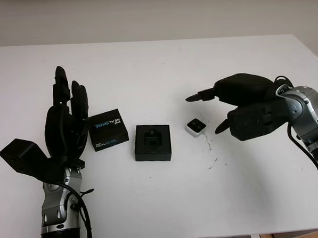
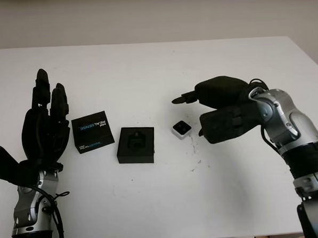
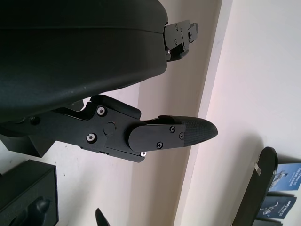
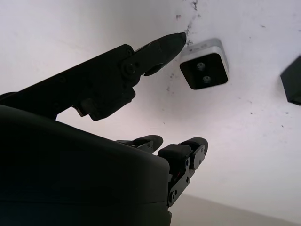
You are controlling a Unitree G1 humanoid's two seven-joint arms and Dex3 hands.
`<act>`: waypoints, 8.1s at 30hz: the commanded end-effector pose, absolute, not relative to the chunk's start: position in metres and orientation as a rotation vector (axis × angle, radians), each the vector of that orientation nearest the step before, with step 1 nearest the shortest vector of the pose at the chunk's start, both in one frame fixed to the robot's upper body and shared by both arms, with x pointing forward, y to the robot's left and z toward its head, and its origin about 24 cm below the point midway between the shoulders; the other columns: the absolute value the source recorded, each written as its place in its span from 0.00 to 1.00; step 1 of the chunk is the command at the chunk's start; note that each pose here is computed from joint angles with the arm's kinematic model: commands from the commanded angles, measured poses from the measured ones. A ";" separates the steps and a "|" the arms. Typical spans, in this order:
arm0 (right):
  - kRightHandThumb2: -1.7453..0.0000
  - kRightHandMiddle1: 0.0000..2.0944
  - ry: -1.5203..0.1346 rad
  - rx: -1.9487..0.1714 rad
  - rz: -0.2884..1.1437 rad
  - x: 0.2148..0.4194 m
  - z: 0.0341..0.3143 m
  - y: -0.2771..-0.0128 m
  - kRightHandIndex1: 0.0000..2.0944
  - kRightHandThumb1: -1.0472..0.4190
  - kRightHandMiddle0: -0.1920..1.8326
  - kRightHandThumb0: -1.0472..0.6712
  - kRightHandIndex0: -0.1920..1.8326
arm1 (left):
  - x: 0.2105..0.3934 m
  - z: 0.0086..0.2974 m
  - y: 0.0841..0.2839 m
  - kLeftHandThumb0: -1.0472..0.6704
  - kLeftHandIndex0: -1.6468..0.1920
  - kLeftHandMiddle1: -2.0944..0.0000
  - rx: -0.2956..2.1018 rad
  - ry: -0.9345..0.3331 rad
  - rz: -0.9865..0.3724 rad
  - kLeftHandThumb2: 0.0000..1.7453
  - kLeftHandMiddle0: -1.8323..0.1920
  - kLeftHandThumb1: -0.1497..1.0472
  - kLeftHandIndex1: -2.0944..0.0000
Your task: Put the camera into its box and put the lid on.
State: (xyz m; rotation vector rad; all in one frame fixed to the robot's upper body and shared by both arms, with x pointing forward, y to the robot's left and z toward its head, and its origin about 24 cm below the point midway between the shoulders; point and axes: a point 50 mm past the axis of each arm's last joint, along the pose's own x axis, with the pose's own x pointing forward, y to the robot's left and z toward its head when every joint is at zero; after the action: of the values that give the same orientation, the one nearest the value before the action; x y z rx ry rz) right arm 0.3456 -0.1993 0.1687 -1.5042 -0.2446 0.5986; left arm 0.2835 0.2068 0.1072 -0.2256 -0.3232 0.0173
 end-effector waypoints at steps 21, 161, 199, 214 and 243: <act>0.97 0.08 -0.342 -1.373 0.469 0.351 0.131 -0.207 0.02 0.13 0.35 0.26 0.25 | 0.283 0.109 0.206 0.29 0.99 0.98 -0.228 -0.342 0.011 0.24 0.97 1.00 0.98; 0.96 0.90 -0.113 -0.211 0.324 0.308 0.112 -0.133 0.01 0.04 0.16 0.43 0.21 | 0.280 0.105 0.197 0.31 0.99 0.97 -0.237 -0.327 0.027 0.24 0.97 1.00 0.97; 0.98 0.90 0.048 -0.302 0.402 0.312 0.103 -0.107 0.03 0.05 0.17 0.42 0.22 | 0.283 0.108 0.185 0.30 0.98 0.97 -0.265 -0.331 0.043 0.22 0.97 1.00 0.97; 0.97 0.89 0.199 -0.116 0.503 0.312 0.097 -0.105 0.02 0.04 0.15 0.41 0.20 | 0.284 0.108 0.184 0.30 0.98 0.97 -0.262 -0.323 0.047 0.22 0.97 1.00 0.97; 0.97 0.90 0.220 -0.229 0.475 0.298 0.073 -0.102 0.02 0.04 0.17 0.39 0.19 | 0.284 0.108 0.185 0.30 0.98 0.97 -0.253 -0.326 0.035 0.22 0.97 1.00 0.97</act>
State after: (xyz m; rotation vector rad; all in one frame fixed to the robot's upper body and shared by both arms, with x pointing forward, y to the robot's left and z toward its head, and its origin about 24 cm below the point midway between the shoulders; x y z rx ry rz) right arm 0.3017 -0.0967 0.0852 -0.2087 0.1756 0.4782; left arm 0.2828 0.1863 0.1014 -0.2602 -0.2995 0.0457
